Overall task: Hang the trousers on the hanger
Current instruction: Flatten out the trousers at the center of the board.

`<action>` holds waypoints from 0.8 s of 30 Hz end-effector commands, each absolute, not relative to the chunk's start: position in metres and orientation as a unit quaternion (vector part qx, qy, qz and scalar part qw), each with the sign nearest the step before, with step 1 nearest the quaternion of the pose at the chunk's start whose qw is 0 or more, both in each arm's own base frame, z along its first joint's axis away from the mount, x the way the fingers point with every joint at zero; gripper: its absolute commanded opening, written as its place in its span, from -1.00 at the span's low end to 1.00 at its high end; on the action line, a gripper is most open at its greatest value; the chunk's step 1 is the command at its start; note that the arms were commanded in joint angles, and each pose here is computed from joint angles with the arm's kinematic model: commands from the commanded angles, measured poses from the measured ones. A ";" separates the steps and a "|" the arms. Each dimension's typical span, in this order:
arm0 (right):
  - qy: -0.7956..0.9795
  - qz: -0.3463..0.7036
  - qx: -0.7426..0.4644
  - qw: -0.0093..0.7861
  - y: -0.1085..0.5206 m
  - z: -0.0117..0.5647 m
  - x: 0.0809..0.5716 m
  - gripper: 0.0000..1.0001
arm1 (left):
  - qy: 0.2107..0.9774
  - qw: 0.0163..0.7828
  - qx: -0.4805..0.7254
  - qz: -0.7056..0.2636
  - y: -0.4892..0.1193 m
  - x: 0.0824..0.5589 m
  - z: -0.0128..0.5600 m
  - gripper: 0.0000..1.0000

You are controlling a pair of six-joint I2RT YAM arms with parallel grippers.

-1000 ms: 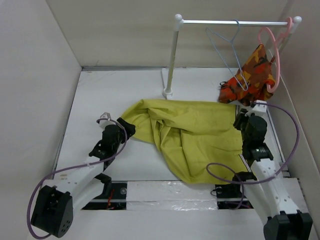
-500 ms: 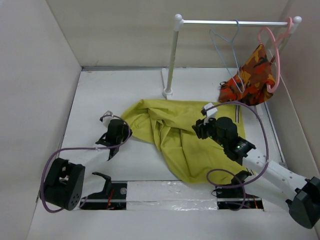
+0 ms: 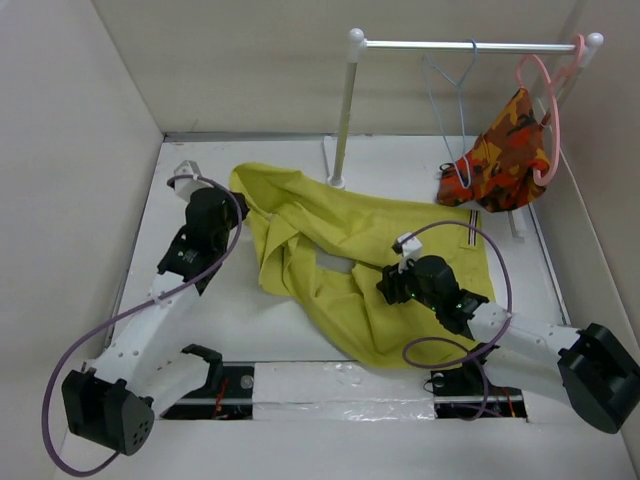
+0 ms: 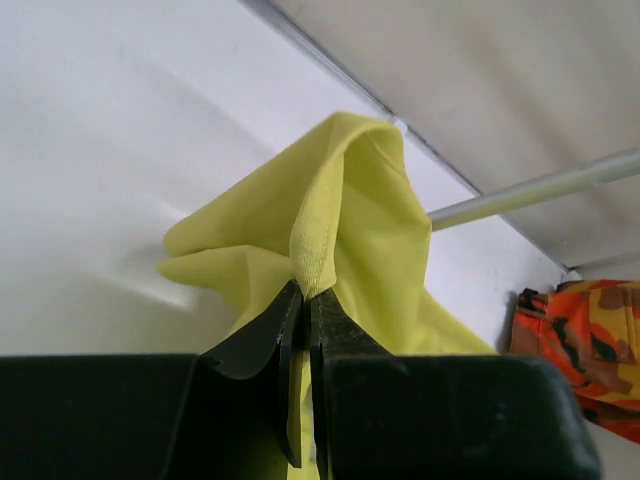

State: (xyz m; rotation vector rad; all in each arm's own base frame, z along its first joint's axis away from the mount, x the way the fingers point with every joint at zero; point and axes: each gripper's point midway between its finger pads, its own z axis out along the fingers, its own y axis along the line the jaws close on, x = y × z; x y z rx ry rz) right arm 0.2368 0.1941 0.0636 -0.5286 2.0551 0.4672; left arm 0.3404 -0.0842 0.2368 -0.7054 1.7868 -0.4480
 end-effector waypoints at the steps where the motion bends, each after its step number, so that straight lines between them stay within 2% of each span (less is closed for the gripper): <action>1: 0.809 0.216 -0.200 0.509 0.211 0.094 0.252 0.12 | 0.760 0.579 -0.259 -0.141 -0.070 0.340 0.284 -1.00; 2: 0.813 0.212 -0.197 0.505 0.209 0.090 0.251 0.13 | 0.751 0.593 -0.252 -0.141 -0.069 0.342 0.312 -1.00; 4: 0.815 0.215 -0.189 0.504 0.207 0.087 0.249 0.13 | 0.766 0.585 -0.249 -0.095 -0.059 0.345 0.316 -1.00; 5: 0.815 0.218 -0.188 0.502 0.205 0.083 0.246 0.14 | 0.756 0.602 -0.243 -0.082 -0.054 0.347 0.339 -1.00; 8: 0.804 0.234 -0.182 0.515 0.207 0.091 0.243 0.15 | 0.741 0.615 -0.268 -0.020 -0.020 0.364 0.348 -1.00; 11: 0.797 0.238 -0.186 0.522 0.206 0.100 0.242 0.17 | 0.753 0.595 -0.280 0.003 -0.001 0.393 0.332 -1.00; 12: 0.797 0.235 -0.189 0.524 0.205 0.101 0.241 0.17 | 0.766 0.576 -0.283 0.039 0.016 0.410 0.310 -1.00; 14: 0.791 0.237 -0.191 0.531 0.203 0.106 0.239 0.17 | 0.767 0.570 -0.286 0.068 0.036 0.431 0.304 -1.00; 16: 0.775 0.250 -0.194 0.547 0.203 0.118 0.236 0.20 | 0.790 0.530 -0.282 0.121 0.064 0.460 0.266 -1.00; 17: 0.770 0.254 -0.195 0.552 0.204 0.123 0.235 0.26 | 0.785 0.537 -0.284 0.123 0.073 0.477 0.278 -0.99; 18: 0.762 0.258 -0.200 0.559 0.204 0.131 0.233 0.28 | 0.810 0.503 -0.271 0.130 0.078 0.500 0.244 -0.88; 19: 0.759 0.260 -0.202 0.562 0.204 0.135 0.232 0.30 | 0.823 0.472 -0.283 0.141 0.093 0.500 0.231 -0.75; 20: 0.755 0.264 -0.207 0.564 0.207 0.139 0.230 0.37 | 0.815 0.486 -0.288 0.131 0.098 0.517 0.252 -0.62; 21: 0.755 0.262 -0.217 0.561 0.208 0.140 0.227 0.39 | 0.831 0.463 -0.282 0.124 0.099 0.530 0.229 -0.48; 22: 0.752 0.264 -0.221 0.563 0.210 0.145 0.226 0.41 | 0.840 0.451 -0.278 0.118 0.096 0.531 0.225 -0.13; 24: 0.755 0.255 -0.230 0.558 0.211 0.142 0.222 0.36 | 0.840 0.459 -0.269 0.106 0.092 0.536 0.231 0.21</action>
